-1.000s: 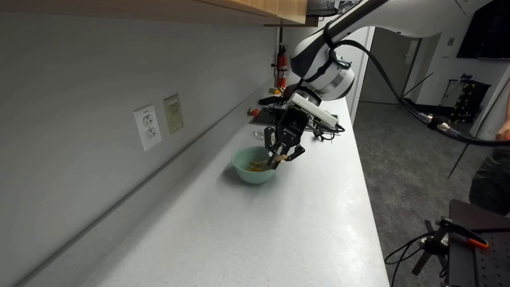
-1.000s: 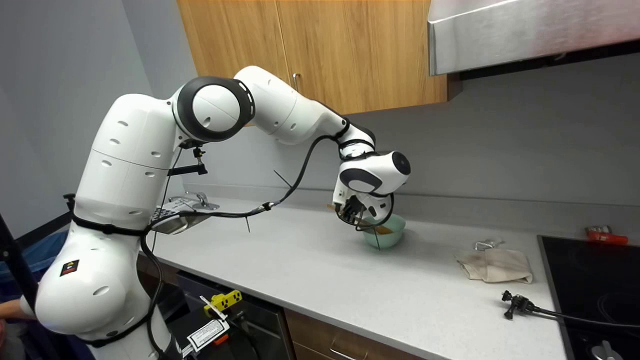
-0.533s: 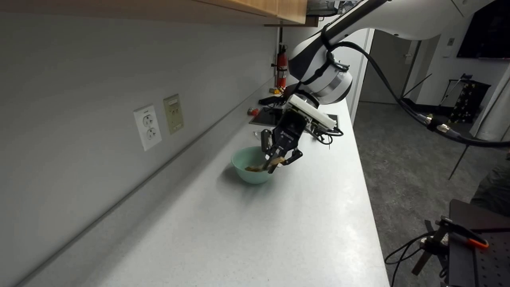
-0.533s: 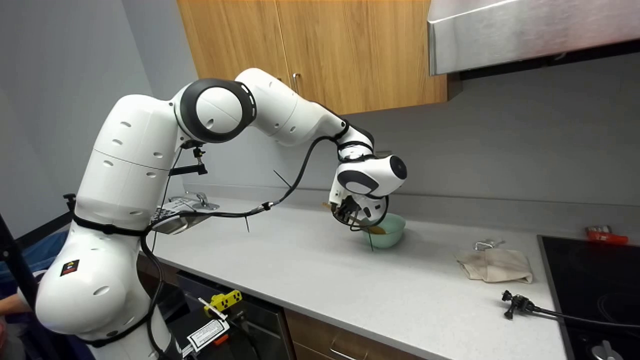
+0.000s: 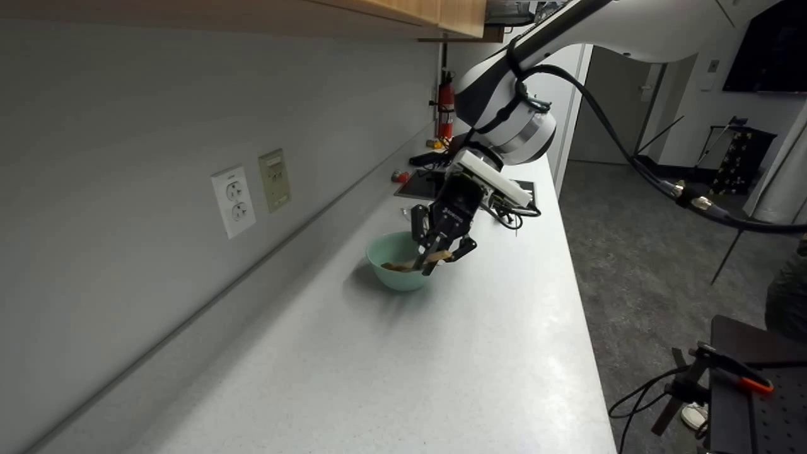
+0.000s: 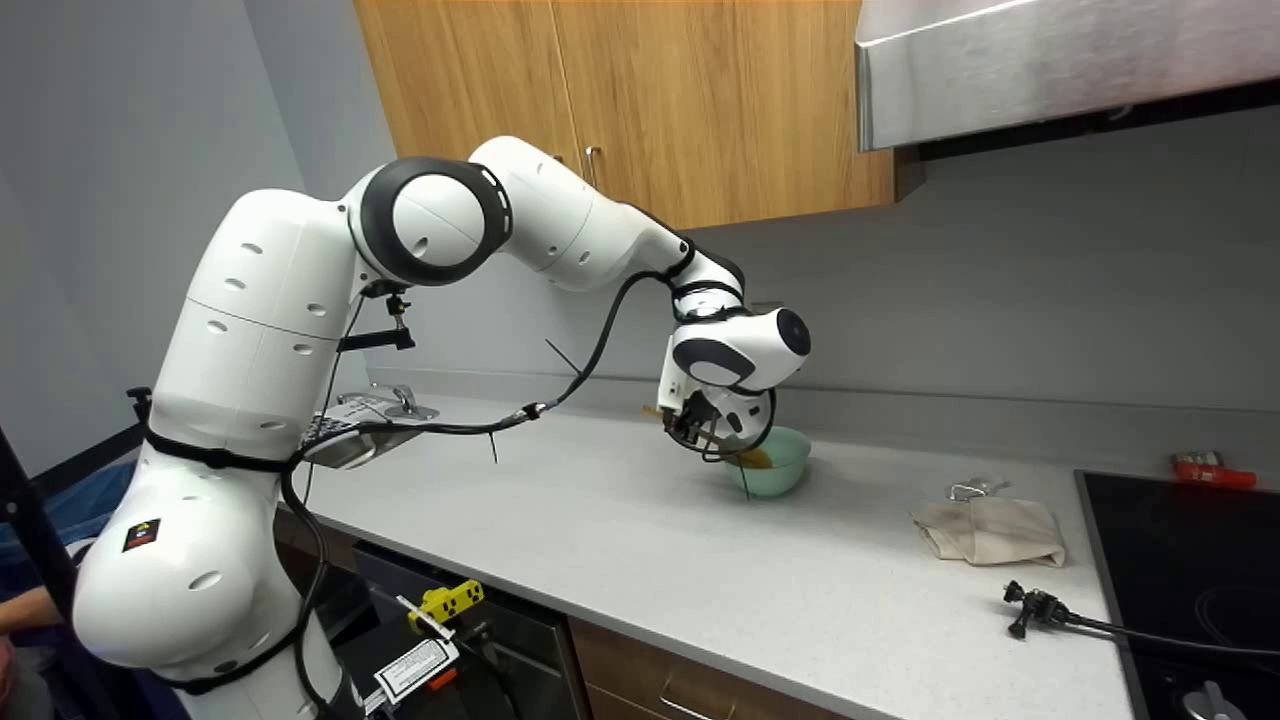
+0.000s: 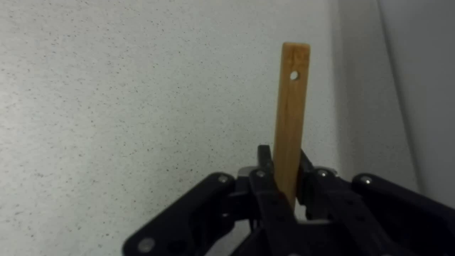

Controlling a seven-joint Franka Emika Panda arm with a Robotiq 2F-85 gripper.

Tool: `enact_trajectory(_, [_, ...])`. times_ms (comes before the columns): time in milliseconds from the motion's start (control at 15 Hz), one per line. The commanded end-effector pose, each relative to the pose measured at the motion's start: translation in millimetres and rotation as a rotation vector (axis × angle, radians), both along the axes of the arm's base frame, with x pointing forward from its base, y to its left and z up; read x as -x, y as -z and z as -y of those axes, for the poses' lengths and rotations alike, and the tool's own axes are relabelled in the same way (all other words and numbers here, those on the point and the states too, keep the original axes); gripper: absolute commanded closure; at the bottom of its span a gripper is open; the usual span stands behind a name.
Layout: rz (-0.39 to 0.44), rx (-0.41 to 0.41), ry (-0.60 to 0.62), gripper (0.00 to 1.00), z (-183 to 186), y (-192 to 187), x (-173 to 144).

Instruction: Stir the contents in the green bow using the spatula

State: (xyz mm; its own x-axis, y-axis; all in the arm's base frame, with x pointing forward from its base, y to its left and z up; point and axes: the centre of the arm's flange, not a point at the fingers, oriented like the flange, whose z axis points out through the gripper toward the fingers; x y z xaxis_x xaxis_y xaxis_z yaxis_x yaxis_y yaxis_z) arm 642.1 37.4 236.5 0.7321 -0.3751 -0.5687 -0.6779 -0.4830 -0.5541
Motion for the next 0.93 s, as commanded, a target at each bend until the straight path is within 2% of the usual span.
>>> enact_trajectory(0, [0.009, -0.011, -0.042, 0.96, -6, -2, 0])
enact_trajectory(333, [-0.026, 0.02, -0.042, 0.96, -8, 5, 1])
enact_trajectory(867, [0.006, 0.071, 0.021, 0.96, 5, -1, -5])
